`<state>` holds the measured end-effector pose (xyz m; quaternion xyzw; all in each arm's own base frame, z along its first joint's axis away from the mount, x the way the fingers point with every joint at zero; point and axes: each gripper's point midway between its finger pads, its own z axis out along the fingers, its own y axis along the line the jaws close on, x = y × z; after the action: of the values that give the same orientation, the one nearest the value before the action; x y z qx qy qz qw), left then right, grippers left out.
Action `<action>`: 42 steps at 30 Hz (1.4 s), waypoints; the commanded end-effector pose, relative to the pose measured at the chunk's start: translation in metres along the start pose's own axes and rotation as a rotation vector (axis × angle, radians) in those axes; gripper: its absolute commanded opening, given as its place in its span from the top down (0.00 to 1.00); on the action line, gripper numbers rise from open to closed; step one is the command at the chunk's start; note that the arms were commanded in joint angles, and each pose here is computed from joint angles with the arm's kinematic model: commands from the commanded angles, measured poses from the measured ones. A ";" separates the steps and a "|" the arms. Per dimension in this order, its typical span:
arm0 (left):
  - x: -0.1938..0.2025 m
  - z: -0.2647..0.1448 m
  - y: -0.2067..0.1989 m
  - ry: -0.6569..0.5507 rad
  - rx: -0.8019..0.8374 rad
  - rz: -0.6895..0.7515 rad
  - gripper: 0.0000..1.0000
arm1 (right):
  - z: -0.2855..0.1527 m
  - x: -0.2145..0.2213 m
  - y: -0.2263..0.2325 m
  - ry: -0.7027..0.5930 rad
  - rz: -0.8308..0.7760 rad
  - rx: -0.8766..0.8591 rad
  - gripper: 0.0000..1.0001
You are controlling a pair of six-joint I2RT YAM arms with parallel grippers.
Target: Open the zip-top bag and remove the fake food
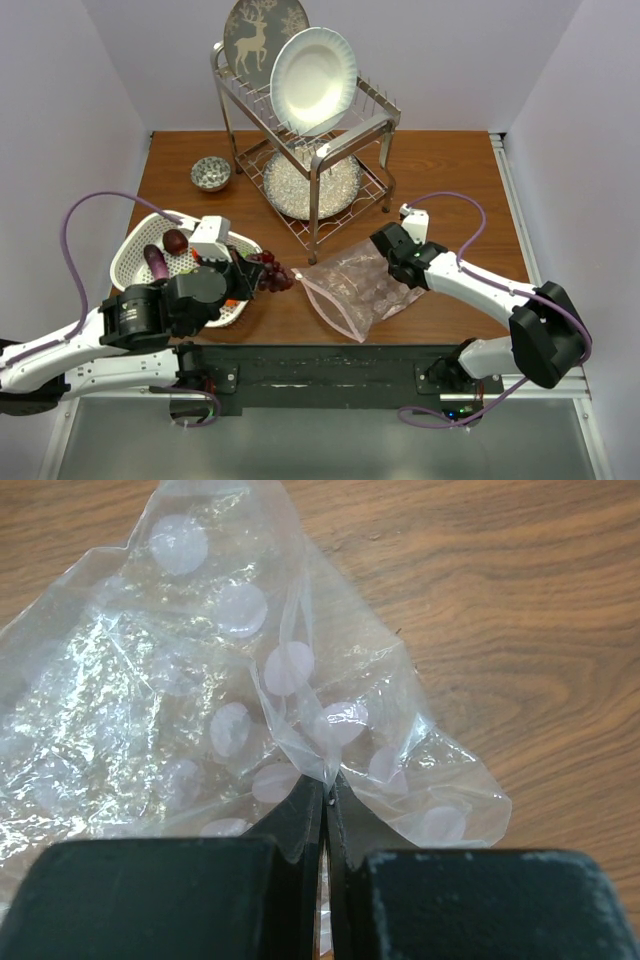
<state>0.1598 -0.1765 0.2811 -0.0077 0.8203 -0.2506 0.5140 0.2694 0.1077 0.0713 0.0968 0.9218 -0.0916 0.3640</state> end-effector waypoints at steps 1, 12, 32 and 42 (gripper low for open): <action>-0.033 -0.004 0.037 -0.138 -0.220 0.012 1.00 | -0.004 -0.008 0.006 -0.026 0.052 -0.043 1.00; -0.064 0.019 0.084 -0.219 -0.513 0.126 1.00 | -0.010 -0.008 0.004 -0.019 0.040 -0.061 1.00; -0.105 0.019 0.196 -0.351 -0.801 -0.006 1.00 | -0.009 -0.006 0.020 0.031 -0.032 -0.106 1.00; -0.090 0.016 0.252 -0.278 -0.930 -0.058 1.00 | -0.003 0.005 0.030 0.071 -0.054 -0.137 1.00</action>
<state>0.2668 0.0492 0.2503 -0.2848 0.7689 0.1391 0.5553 0.2603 0.1259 0.0579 0.0520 0.9436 -0.0544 0.3225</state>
